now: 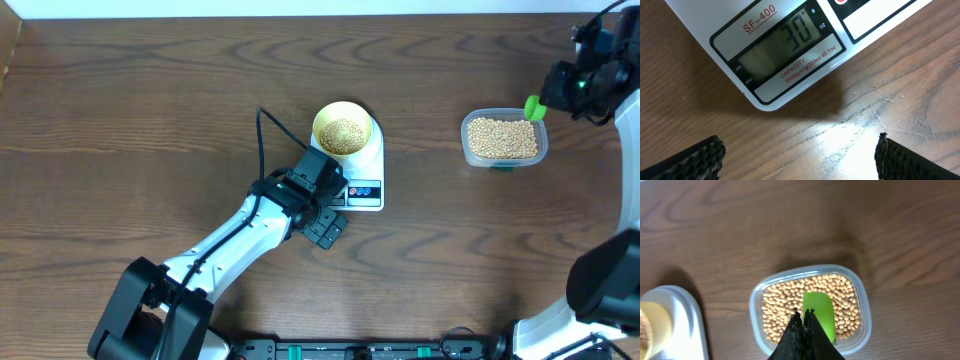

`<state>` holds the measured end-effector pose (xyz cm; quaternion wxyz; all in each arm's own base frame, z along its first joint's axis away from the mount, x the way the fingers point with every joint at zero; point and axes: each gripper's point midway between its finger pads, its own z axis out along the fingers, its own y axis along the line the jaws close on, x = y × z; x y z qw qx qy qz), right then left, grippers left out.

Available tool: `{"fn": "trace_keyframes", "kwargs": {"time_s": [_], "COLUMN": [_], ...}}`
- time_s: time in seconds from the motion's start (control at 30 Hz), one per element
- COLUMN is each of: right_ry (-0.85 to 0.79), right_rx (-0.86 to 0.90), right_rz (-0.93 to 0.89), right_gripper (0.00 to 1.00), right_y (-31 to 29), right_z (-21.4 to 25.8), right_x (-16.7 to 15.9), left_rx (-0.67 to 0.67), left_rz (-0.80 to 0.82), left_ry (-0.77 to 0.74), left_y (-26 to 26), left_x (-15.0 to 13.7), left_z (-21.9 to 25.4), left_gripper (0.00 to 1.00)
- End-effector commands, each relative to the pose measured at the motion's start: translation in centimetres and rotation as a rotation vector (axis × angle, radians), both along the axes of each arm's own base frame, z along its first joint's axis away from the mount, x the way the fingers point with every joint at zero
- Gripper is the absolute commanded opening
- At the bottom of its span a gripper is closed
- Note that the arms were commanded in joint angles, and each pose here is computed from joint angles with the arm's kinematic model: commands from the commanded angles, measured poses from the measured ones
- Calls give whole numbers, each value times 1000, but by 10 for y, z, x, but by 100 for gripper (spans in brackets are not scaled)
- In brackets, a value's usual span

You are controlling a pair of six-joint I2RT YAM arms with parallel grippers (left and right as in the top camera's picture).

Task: Scoop item into bowl and weigh 50g on scale
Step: 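Dig the scoop into the chickpeas in the tub with the right gripper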

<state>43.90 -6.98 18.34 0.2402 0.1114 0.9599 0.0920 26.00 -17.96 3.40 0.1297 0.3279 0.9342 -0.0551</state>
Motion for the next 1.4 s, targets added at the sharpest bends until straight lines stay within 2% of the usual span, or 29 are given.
{"fn": "trace_keyframes", "kwargs": {"time_s": [0.0,0.13,0.27,0.43,0.77,1.03,1.2,1.37], "right_ry": [76,148,161,177,165,96,-15,-33], "right_rx": [-2,24,103,144,433,561,708,736], "right_rz": [11,44,117,123,195,171,192,170], "right_gripper": [1,1,1,1,1,1,1,1], "right_y": [-3,1,14,9,26,11,8,-1], "right_z": [-29,-60,-80,-101,-135,-125,-100,-96], "right_x": [3,3,7,11,13,14,18,15], "left_rx": [10,10,10,10,10,10,10,10], "left_rz": [-8,-8,-8,-8,-8,-8,-8,-8], "left_ry": [8,8,8,8,8,8,8,8], "left_y": [1,1,1,1,1,1,1,1], "left_x": [-2,-2,-2,-2,-2,-2,-2,-2], "left_z": [-3,-3,-3,-3,-3,-3,-3,-3], "left_gripper": [98,98,98,98,98,98,98,98]}}
